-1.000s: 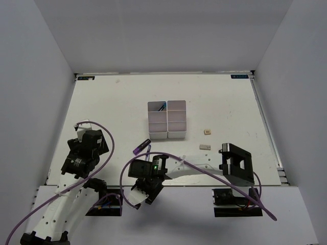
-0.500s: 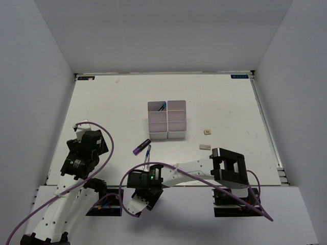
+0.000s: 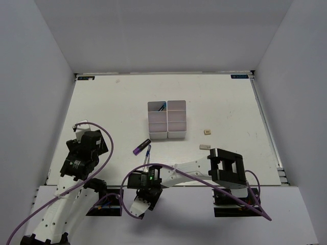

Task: Sort the stationery into containers
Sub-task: Pick up the pen from the corner of the board.

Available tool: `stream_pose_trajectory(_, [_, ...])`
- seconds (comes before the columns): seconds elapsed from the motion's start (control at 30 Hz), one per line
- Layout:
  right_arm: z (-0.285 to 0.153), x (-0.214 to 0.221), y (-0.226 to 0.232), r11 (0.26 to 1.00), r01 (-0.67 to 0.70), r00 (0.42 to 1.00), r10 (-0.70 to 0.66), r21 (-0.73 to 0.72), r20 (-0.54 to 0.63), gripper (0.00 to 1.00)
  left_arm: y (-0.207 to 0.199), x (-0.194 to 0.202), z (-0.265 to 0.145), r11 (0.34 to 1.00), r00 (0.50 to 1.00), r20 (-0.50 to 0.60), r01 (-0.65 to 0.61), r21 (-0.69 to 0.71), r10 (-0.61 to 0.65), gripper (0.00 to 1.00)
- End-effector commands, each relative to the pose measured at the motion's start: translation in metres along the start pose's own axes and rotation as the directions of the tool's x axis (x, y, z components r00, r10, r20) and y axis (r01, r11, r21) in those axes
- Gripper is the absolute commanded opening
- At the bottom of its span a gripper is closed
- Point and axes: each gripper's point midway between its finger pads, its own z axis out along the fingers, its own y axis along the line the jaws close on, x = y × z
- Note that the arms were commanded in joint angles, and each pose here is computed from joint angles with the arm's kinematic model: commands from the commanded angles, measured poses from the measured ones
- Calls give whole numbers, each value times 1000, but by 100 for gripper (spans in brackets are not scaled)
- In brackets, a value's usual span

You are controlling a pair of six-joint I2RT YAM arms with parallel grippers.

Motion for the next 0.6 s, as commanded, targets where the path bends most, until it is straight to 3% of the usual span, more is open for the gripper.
stream_pose_trajectory(0.0, [22, 14, 59, 966, 14, 1000, -18, -260, -14, 47, 4, -2, -1, 1000, 1000, 11, 16, -17, -16, 100])
stream_pose_trajectory(0.33, [32, 28, 86, 916, -22, 998, -3, -402, -61, 43, 4, -2, -1, 1000, 1000, 13, 18, -15, -17, 100])
stream_pose_trajectory(0.43, [34, 30, 86, 910, -40, 998, 12, -413, -69, 36, 5, -2, -1, 1000, 1000, 17, 21, -18, -21, 100])
stream_pose_trajectory(0.57, [34, 30, 87, 909, -70, 996, 40, -410, -81, 18, 5, -2, -1, 1000, 1000, 17, 21, -17, -21, 100])
